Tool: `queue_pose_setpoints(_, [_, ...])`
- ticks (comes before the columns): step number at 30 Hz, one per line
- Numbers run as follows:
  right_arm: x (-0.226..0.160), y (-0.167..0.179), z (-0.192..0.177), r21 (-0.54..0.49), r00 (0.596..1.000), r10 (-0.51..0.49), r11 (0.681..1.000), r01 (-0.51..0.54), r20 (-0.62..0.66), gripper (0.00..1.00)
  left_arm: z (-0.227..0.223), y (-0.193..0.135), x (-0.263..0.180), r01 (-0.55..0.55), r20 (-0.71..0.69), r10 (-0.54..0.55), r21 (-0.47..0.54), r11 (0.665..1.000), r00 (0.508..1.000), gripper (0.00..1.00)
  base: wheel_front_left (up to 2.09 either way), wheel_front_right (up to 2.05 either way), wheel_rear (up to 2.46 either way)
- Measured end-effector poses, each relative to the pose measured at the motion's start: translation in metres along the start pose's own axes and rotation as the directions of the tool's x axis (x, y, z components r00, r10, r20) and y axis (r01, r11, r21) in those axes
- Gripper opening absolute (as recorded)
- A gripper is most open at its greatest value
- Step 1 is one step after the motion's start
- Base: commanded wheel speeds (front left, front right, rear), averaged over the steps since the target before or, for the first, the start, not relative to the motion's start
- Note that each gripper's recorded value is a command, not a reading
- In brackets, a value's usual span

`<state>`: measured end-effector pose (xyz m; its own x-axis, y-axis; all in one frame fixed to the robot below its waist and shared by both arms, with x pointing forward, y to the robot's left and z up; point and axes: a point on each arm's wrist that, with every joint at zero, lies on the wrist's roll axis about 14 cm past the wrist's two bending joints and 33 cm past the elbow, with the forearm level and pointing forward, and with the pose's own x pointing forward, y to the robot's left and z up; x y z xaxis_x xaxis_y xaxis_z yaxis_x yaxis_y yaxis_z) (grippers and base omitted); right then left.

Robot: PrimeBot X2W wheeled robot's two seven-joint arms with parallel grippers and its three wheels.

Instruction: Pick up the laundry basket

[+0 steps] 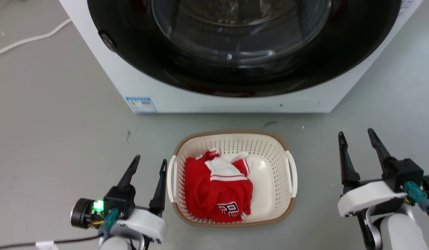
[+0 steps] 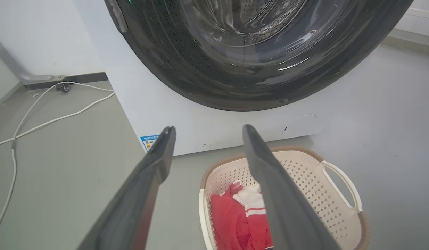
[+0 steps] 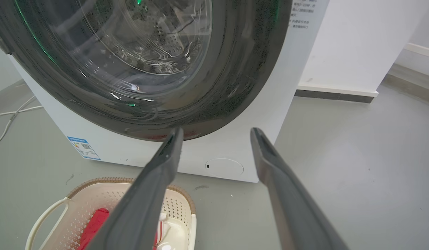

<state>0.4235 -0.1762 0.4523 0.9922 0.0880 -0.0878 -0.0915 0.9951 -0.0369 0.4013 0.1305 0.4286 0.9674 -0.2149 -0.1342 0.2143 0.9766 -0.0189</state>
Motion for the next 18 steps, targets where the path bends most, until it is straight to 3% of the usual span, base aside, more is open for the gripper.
queue_pose_setpoints(11, [0.043,0.003,-0.094,-0.002,0.961,0.022,1.0,-0.023,-0.277,1.0,-0.087,0.012,0.052,0.038,-0.232,-0.042,-0.022,0.999,0.972,1.0,0.0,0.0,0.0])
queue_pose_setpoints(13, [0.045,0.008,-0.116,-0.003,0.937,0.039,0.999,-0.043,-0.347,1.0,-0.105,0.014,0.056,0.047,-0.283,-0.051,-0.02,0.999,0.958,1.0,0.0,0.0,0.0])
queue_pose_setpoints(14, [0.047,0.012,-0.143,0.016,0.902,0.052,0.999,-0.05,-0.428,1.0,-0.128,0.017,0.063,0.064,-0.341,-0.067,-0.019,0.998,0.938,1.0,0.0,0.0,0.0])
queue_pose_setpoints(18, [0.047,0.02,-0.174,0.03,0.853,0.077,0.997,-0.072,-0.517,1.0,-0.156,0.02,0.07,0.078,-0.412,-0.082,-0.025,0.997,0.908,1.0,0.0,0.0,0.0])
